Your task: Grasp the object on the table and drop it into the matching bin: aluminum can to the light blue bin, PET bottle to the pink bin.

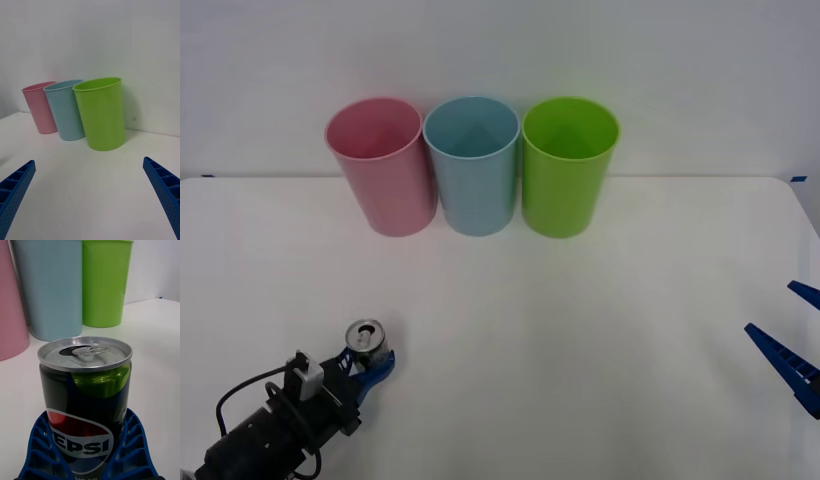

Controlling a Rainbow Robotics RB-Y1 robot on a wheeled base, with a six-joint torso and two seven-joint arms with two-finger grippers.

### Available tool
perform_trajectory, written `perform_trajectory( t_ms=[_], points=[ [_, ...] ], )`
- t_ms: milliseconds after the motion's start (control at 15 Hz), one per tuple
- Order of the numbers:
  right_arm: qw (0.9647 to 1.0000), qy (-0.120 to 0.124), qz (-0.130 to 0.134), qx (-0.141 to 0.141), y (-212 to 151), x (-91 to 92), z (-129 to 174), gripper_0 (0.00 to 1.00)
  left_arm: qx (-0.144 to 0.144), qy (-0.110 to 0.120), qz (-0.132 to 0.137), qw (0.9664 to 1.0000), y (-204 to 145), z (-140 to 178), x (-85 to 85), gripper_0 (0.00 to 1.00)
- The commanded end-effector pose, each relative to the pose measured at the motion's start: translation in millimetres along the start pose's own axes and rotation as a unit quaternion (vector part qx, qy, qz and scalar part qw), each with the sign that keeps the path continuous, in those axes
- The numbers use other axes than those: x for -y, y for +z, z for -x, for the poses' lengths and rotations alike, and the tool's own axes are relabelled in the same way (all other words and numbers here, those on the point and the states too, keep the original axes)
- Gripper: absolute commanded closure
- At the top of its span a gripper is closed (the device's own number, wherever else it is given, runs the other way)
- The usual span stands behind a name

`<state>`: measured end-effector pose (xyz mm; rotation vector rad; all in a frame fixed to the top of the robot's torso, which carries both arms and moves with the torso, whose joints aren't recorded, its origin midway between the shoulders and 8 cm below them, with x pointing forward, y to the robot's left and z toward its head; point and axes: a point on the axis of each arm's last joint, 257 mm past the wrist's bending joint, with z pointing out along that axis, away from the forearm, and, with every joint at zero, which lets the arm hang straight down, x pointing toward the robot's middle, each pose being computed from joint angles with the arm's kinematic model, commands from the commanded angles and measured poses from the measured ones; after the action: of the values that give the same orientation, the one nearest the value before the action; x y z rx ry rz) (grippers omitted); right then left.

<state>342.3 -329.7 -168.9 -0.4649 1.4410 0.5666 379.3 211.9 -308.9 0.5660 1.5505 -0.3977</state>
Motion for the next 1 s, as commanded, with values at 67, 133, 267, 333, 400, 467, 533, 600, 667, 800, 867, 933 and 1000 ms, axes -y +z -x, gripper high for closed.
perform_trajectory(
  t_ms=[67,133,267,333,400,467,533,600,667,800,867,933,1000],
  points=[
    [1.0000,0.000,0.000,0.000,0.0,0.0,0.0,0.00,0.012,0.002,0.027,0.9996,-23.8,20.9,-12.6,1.00],
    [1.0000,0.000,0.000,0.000,0.0,0.0,0.0,0.00,0.017,0.002,0.040,0.9990,-29.0,29.5,-17.1,1.00],
    [1.0000,0.000,0.000,0.000,0.0,0.0,0.0,0.00,0.019,0.008,0.075,0.9970,-38.0,46.9,-30.5,1.00],
    [1.0000,0.000,0.000,0.000,0.0,0.0,0.0,0.00,0.024,0.007,0.085,0.9961,-40.0,55.0,-34.7,1.00],
    [1.0000,0.000,0.000,0.000,0.0,0.0,0.0,0.00,0.032,0.003,0.092,0.9953,-41.3,63.6,-38.5,1.00],
    [1.0000,0.000,0.000,0.000,0.0,0.0,0.0,0.00,0.048,-0.012,0.088,0.9948,-40.3,78.0,-39.2,1.00],
    [1.0000,0.000,0.000,0.000,0.0,0.0,0.0,0.00,0.060,-0.020,0.083,0.9945,-39.6,90.4,-39.4,1.00],
    [1.0000,0.000,0.000,0.000,0.0,0.0,0.0,0.00,0.075,-0.033,0.076,0.9937,-38.0,106.6,-38.7,1.00],
    [1.0000,0.000,0.000,0.000,0.0,0.0,0.0,0.00,0.082,-0.042,0.070,0.9932,-37.2,115.8,-37.5,1.00],
    [1.0000,0.000,0.000,0.000,0.0,0.0,0.0,0.00,0.104,-0.061,0.053,0.9912,-29.4,139.5,-32.5,1.00],
    [1.0000,0.000,0.000,0.000,0.0,0.0,0.0,0.00,0.115,-0.069,0.043,0.9900,-23.1,149.8,-28.7,1.00],
    [1.0000,0.000,0.000,0.000,0.0,0.0,0.0,0.00,0.126,-0.076,0.031,0.9886,-15.1,160.1,-24.3,1.00],
    [1.0000,0.000,0.000,0.000,0.0,0.0,0.0,0.00,0.130,-0.080,0.020,0.9880,-6.2,166.6,-20.4,1.00]
  ],
)
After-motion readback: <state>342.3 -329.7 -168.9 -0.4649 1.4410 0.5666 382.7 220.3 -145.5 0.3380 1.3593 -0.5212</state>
